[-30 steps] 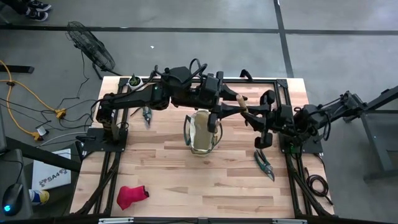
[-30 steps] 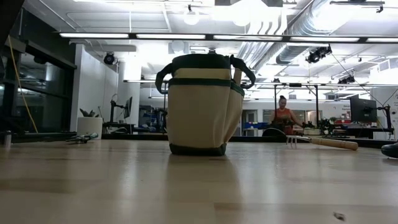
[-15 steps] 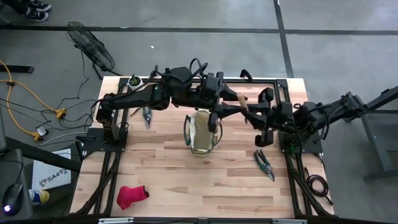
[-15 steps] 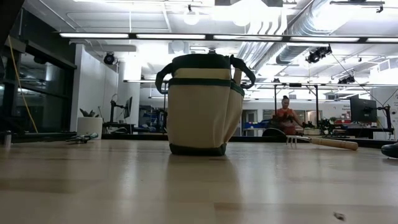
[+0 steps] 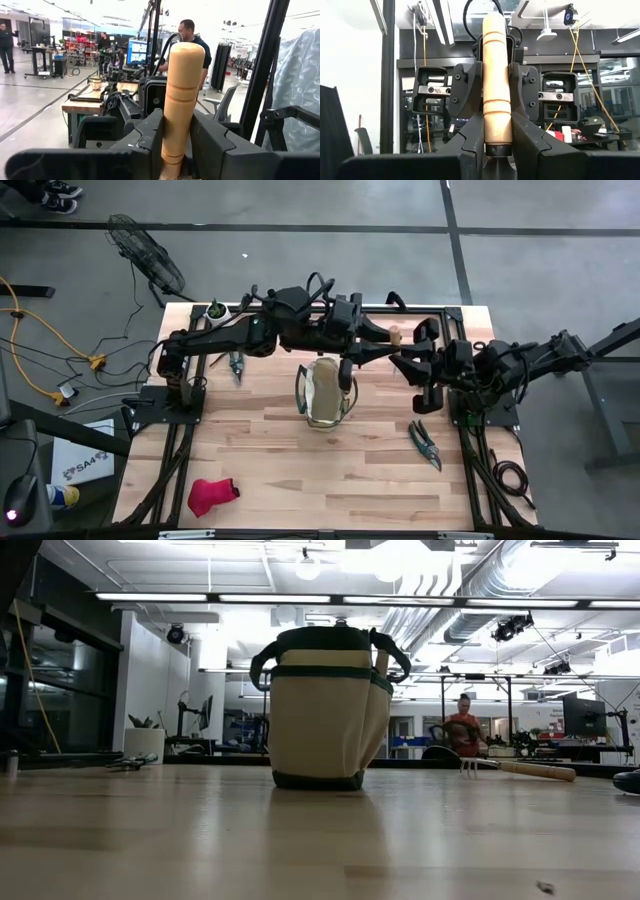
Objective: Pick & Place Garden tools in Gardening bag
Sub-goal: Put the trowel into the gardening bag
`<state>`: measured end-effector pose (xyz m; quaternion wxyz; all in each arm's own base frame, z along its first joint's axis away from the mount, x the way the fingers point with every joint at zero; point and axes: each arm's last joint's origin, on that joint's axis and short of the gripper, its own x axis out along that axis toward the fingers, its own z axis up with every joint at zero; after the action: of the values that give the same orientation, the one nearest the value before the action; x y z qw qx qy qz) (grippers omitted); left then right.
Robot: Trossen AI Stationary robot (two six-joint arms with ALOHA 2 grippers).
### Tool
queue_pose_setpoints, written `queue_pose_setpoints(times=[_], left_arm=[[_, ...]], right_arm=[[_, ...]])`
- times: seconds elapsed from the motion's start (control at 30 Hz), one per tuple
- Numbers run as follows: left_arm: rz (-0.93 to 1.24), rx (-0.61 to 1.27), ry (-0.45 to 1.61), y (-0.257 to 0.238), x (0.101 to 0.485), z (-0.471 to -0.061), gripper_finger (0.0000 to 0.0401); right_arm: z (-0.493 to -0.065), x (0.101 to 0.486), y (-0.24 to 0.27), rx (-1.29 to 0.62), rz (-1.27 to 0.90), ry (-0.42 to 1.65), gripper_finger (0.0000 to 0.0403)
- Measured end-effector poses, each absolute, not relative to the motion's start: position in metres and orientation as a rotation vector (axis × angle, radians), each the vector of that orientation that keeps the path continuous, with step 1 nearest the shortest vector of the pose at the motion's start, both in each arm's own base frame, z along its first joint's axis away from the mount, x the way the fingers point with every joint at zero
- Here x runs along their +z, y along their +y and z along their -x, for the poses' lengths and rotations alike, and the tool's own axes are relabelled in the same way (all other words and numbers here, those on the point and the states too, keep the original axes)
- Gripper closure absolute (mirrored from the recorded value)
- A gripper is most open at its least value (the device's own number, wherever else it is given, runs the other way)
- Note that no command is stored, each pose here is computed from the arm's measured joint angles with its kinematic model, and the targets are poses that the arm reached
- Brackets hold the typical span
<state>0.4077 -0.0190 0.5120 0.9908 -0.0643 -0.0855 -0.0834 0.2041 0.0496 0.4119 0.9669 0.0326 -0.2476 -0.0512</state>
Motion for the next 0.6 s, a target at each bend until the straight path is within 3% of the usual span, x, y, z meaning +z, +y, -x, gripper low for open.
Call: queue_pose_setpoints(times=[0.43,0.6], left_arm=[[0.128,-0.165,-0.155,-0.0190,0.5096,-0.4088,0.0341],[0.121,-0.164,-0.124,-0.0194,0.5037,-0.4125,0.0341]], right_arm=[[-0.2052,0.4097,0.0491,-0.134,-0.067,-0.474,0.0340],[-0.2060,0.4070,0.0486,-0.154,-0.068,-0.440,0.0262]])
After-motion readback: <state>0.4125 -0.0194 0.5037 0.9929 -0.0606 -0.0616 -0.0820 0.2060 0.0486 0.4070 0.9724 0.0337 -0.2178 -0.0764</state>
